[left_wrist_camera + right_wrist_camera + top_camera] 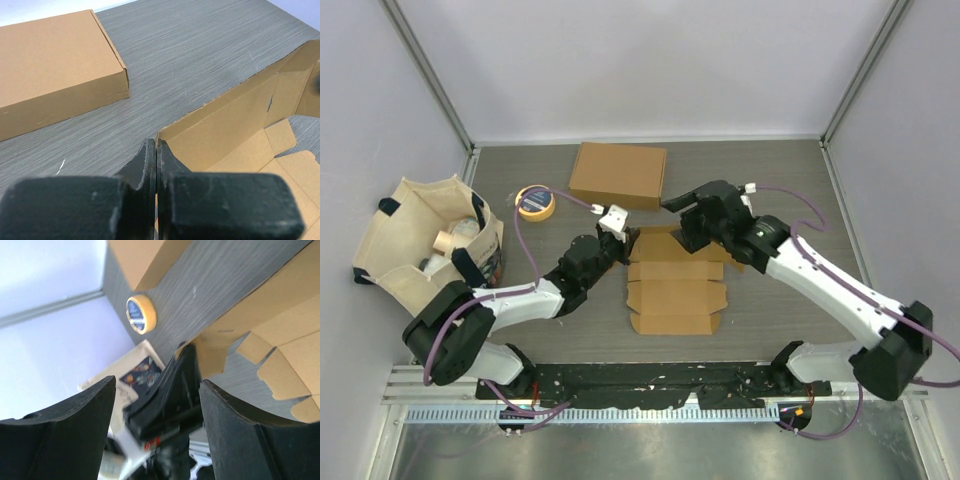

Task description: Fold the paper box

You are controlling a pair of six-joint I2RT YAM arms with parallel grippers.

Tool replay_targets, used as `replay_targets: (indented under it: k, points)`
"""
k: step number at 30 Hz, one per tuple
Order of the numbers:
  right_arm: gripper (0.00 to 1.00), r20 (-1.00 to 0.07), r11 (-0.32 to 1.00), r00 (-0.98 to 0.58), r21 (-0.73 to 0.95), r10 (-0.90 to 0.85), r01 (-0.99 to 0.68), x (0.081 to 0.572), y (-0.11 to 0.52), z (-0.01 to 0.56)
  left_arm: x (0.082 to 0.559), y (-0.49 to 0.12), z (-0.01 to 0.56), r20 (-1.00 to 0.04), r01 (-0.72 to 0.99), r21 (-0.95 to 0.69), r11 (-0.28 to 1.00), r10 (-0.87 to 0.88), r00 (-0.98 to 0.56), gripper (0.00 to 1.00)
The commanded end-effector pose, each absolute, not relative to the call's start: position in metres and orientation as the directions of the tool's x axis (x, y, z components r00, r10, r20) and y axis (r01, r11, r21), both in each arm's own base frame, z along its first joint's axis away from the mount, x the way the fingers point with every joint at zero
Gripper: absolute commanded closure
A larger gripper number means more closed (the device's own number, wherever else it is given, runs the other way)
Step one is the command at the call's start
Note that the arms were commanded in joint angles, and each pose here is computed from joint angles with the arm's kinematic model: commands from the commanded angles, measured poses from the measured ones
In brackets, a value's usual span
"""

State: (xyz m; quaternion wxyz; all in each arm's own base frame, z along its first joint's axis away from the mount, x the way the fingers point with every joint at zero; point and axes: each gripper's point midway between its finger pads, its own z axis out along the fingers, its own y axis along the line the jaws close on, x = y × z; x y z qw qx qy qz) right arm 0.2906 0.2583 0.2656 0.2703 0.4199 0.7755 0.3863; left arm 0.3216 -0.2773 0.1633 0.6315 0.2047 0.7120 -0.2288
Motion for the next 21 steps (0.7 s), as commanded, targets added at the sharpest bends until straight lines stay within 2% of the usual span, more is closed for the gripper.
replay_targets:
  k: [1, 9, 21]
  points:
    - [0.34, 0.085, 0.106, -0.298, 0.815, 0.951, 0.57, 0.324, 0.251, 0.251, 0.326, -0.277, 0.181, -0.998, 0.563, -0.061, 0.825, -0.041, -0.048, 1.0]
    - [0.38, 0.108, 0.052, -0.213, 0.775, 0.971, 0.63, 0.342, 0.228, 0.211, 0.322, -0.273, 0.179, -0.999, 0.555, -0.023, 0.832, -0.006, -0.031, 1.0]
    - [0.45, 0.129, 0.066, -0.238, 0.74, 0.963, 0.669, 0.347, 0.234, 0.187, 0.324, -0.278, 0.177, -0.999, 0.546, 0.016, 0.838, 0.029, -0.015, 1.0]
